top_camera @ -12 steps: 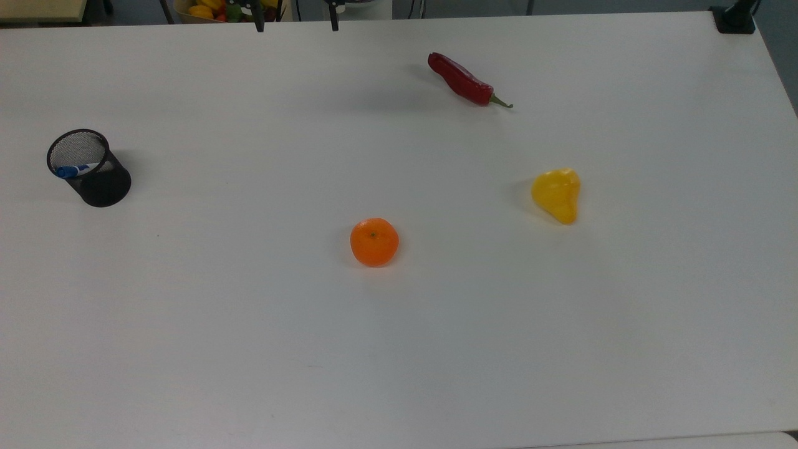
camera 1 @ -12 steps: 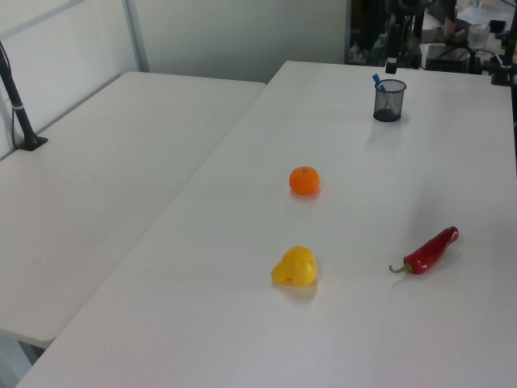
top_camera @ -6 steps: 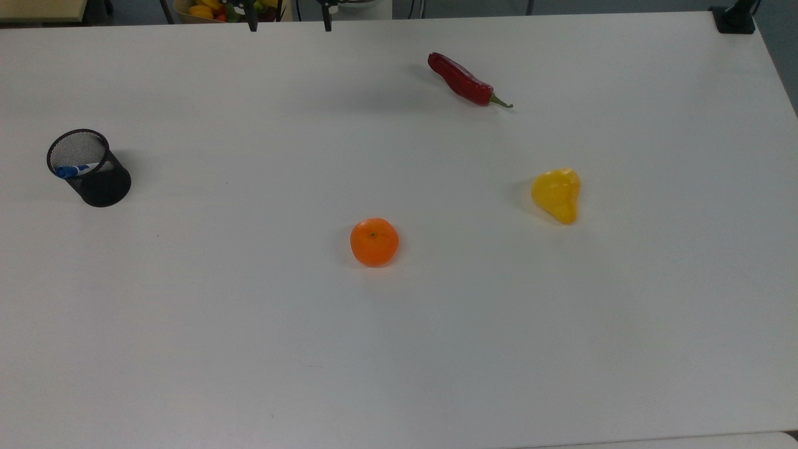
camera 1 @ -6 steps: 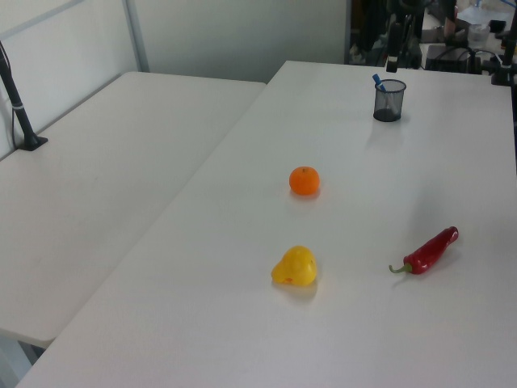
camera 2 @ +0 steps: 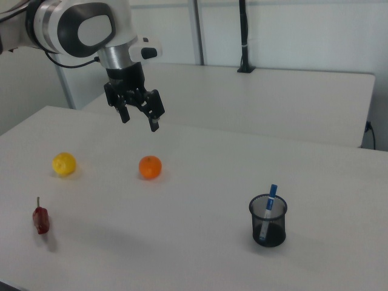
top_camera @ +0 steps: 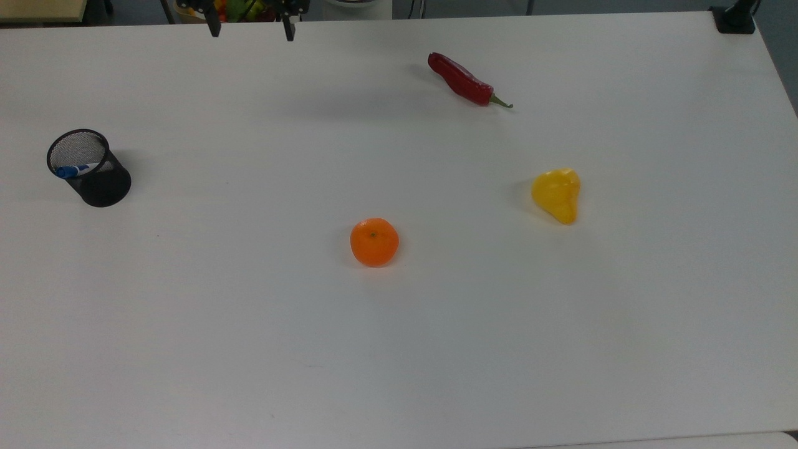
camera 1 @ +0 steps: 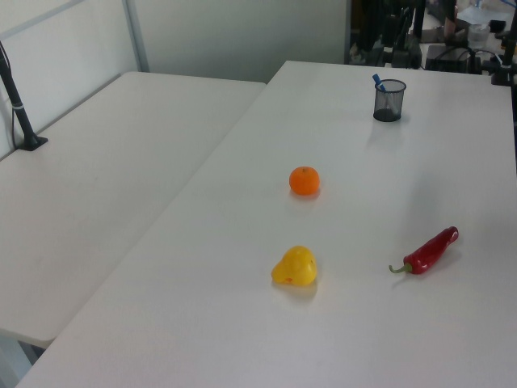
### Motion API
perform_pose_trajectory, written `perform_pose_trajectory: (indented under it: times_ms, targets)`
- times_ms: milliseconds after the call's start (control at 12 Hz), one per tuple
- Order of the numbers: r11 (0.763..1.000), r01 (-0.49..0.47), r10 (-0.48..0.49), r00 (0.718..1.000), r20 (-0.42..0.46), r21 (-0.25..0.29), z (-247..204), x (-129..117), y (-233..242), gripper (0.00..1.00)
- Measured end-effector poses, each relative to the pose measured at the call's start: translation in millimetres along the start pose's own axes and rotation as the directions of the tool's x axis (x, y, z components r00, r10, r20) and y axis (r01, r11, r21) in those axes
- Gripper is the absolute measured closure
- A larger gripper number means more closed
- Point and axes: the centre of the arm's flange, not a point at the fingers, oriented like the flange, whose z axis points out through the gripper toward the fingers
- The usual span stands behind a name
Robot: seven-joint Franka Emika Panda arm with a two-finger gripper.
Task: Take marker pen
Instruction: 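Move the open gripper over the black mesh pen cup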
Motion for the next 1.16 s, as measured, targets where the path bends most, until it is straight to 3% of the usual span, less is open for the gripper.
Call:
perform_pose_trajectory:
  times_ms: [249,499,831,1163]
  targets:
    - [0.998,-0.065,0.065,0.998,-0.013,-0.007,-3,0,38,0.00]
    - [0.993,-0.091,0.088,0.996,-0.034,-0.080,-10,4,66,0.00]
    - [0.981,-0.153,0.139,0.983,-0.123,-0.119,3,18,113,0.00]
    - [0.962,-0.239,0.202,0.950,-0.240,-0.136,41,38,174,0.03]
